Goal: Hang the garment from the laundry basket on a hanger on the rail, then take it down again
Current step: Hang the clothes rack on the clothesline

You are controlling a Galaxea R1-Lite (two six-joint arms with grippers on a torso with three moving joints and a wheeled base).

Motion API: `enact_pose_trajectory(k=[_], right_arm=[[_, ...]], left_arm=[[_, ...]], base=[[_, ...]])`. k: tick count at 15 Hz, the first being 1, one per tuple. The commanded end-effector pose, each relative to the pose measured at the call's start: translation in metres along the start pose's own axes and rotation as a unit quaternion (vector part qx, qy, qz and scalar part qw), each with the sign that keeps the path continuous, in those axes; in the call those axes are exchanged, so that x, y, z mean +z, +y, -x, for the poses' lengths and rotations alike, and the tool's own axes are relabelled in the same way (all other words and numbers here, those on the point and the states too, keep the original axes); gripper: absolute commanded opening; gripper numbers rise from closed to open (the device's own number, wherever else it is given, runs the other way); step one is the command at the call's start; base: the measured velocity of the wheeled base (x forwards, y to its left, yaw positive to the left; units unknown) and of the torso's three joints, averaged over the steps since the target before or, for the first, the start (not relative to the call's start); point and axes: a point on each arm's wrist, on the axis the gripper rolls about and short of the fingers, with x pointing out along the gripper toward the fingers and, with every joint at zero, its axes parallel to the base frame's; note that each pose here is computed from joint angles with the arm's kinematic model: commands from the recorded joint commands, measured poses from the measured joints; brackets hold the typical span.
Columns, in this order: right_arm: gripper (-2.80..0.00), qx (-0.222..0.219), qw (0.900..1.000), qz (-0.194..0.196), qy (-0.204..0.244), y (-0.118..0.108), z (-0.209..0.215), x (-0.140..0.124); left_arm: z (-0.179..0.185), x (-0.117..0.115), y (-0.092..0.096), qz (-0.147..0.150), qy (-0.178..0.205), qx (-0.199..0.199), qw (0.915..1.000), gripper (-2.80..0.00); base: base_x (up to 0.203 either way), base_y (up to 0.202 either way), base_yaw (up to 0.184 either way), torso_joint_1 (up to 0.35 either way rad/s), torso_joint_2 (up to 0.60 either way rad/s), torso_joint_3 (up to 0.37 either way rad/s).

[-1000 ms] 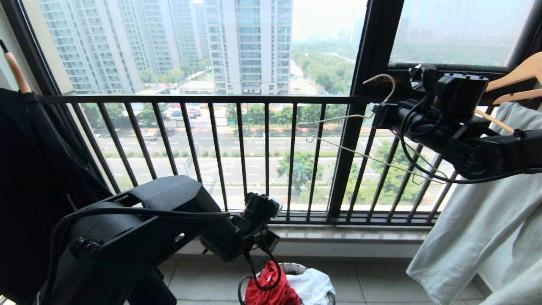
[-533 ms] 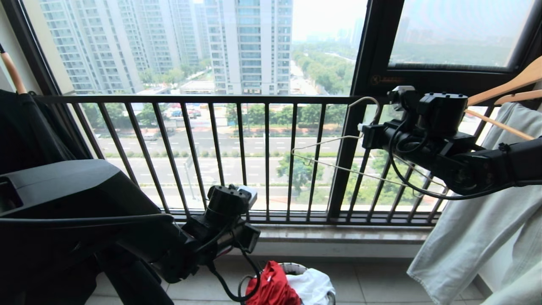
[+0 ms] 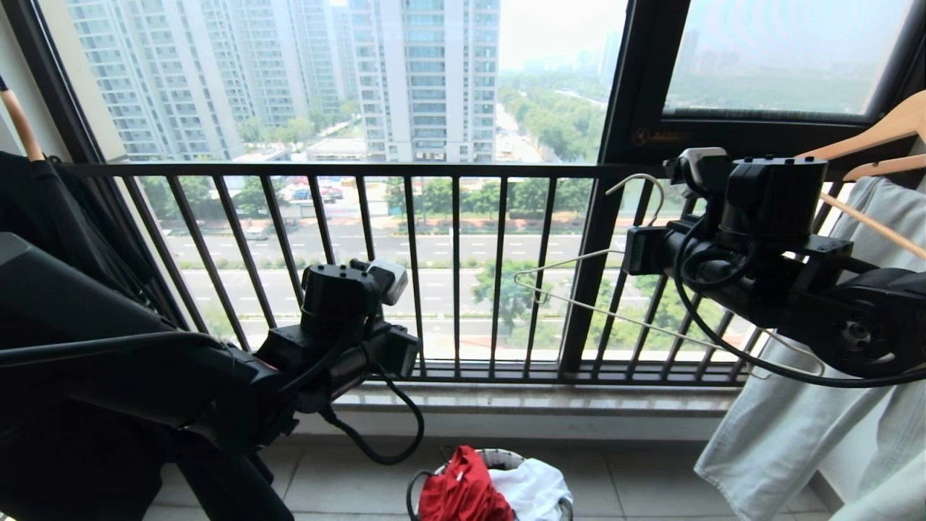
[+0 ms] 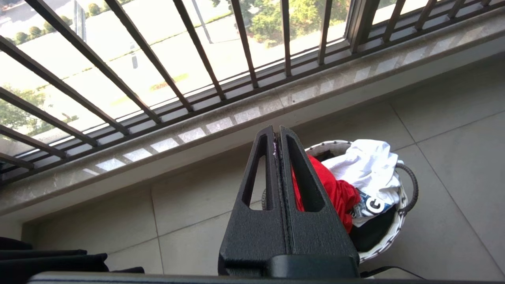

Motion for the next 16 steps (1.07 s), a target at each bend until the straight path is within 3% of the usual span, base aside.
enact_pose_trajectory(k=[1, 4, 6, 10, 13, 16], right_arm=[[-2.80, -0.010, 1.000, -0.008, -0.026, -0.003, 0.029, 0.021], [-2.80, -0.029, 0.998, -0.017, -0.050, -0.013, 0.066, 0.042], [-2.80, -0.061, 0.996, -0.025, -0.065, -0.019, 0.084, 0.056], [-2.80, -0.069, 0.994, -0.032, -0.080, -0.021, 0.099, 0.080], [-2.80, -0.065, 0.995, -0.031, -0.075, 0.002, 0.099, 0.086], [-2.80, -0.105, 0.989, -0.048, -0.092, 0.023, 0.083, 0.101]], left_arm=[[0.017, 0.018, 0.009, 0.008, -0.034, 0.009, 0.9994, -2.80], [0.028, 0.030, 0.016, 0.007, -0.055, 0.038, 0.9978, -2.80], [0.035, 0.035, 0.018, 0.010, -0.066, 0.040, 0.9970, -2.80], [0.038, 0.046, 0.020, 0.033, -0.089, 0.040, 0.9947, -2.80], [0.046, 0.056, 0.023, 0.046, -0.108, 0.040, 0.9922, -2.80], [0.053, 0.064, 0.029, 0.056, -0.125, 0.049, 0.9894, -2.80]], base=[[0.000, 0.000, 0.000, 0.000, 0.00, 0.000], [0.000, 0.000, 0.000, 0.000, 0.00, 0.000], [0.000, 0.000, 0.000, 0.000, 0.00, 0.000], [0.000, 0.000, 0.000, 0.000, 0.00, 0.000], [0.000, 0.000, 0.000, 0.000, 0.00, 0.000], [0.000, 0.000, 0.000, 0.000, 0.00, 0.000]])
